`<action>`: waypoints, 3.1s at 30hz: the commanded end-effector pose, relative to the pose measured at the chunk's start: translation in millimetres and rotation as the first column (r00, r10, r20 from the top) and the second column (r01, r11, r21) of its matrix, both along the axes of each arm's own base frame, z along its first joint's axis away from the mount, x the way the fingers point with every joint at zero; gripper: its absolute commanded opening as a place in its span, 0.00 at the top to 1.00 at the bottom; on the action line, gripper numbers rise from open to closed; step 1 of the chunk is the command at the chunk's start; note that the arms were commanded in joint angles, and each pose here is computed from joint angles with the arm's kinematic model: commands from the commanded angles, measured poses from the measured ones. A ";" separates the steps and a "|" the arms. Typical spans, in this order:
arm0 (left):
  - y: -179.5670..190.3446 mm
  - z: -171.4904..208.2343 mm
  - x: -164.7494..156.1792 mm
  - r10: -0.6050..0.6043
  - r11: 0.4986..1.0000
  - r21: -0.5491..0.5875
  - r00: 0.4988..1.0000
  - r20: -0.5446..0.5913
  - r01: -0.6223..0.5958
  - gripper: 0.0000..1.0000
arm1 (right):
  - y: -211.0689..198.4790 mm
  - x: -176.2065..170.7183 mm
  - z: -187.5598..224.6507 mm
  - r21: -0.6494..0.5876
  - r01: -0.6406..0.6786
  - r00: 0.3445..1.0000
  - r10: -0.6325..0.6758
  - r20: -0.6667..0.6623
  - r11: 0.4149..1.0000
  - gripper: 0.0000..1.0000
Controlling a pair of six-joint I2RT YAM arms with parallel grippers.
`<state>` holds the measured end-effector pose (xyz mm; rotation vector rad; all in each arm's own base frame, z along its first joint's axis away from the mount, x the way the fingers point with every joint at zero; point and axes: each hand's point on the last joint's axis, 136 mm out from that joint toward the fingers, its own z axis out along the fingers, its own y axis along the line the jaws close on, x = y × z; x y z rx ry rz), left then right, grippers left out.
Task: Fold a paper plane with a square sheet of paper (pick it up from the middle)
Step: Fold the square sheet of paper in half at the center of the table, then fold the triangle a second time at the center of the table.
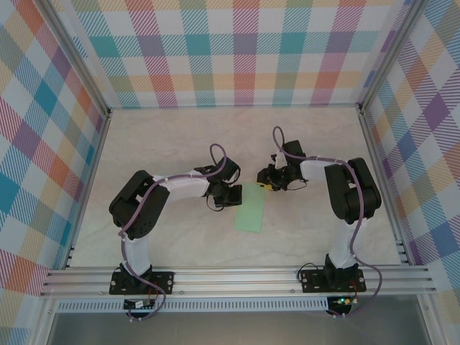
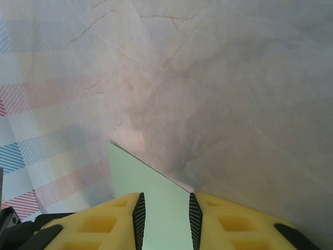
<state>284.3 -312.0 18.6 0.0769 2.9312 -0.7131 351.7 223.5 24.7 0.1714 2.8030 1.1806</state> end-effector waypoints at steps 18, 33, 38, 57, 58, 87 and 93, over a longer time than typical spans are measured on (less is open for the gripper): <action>27.5 58.0 -20.4 0.085 0.996 -0.004 0.994 0.073 -0.085 0.83 | -25.8 -73.8 39.3 -0.116 -0.042 0.999 0.043 0.004 0.992 0.55; 72.7 75.2 -25.3 0.246 0.968 -0.011 0.948 0.202 -0.249 0.73 | -1.2 -89.1 11.3 -0.249 -0.103 0.995 0.097 -0.038 0.963 0.52; 76.4 72.7 -28.9 0.255 0.966 -0.017 0.947 0.193 -0.257 0.72 | 10.9 -94.8 5.9 -0.234 -0.145 0.989 0.136 -0.054 0.961 0.52; 78.7 72.7 -26.3 0.248 0.969 -0.068 0.947 0.205 -0.239 0.72 | 17.7 -100.9 37.7 -0.286 -0.273 0.946 0.310 0.091 0.918 0.52; 76.7 79.4 -19.5 0.263 0.964 -0.109 0.939 0.223 -0.244 0.72 | 16.1 -106.5 38.7 -0.307 -0.287 0.937 0.333 0.106 0.907 0.51; 121.1 60.5 -10.7 0.358 0.926 -0.182 0.924 0.135 -0.332 0.69 | 52.9 -196.7 29.9 -0.698 -0.671 0.047 0.953 0.298 0.251 0.42; 121.9 58.5 -12.7 0.354 0.927 -0.176 0.926 0.131 -0.330 0.69 | 58.8 -188.9 16.8 -0.727 -0.656 -0.002 0.963 0.270 0.203 0.42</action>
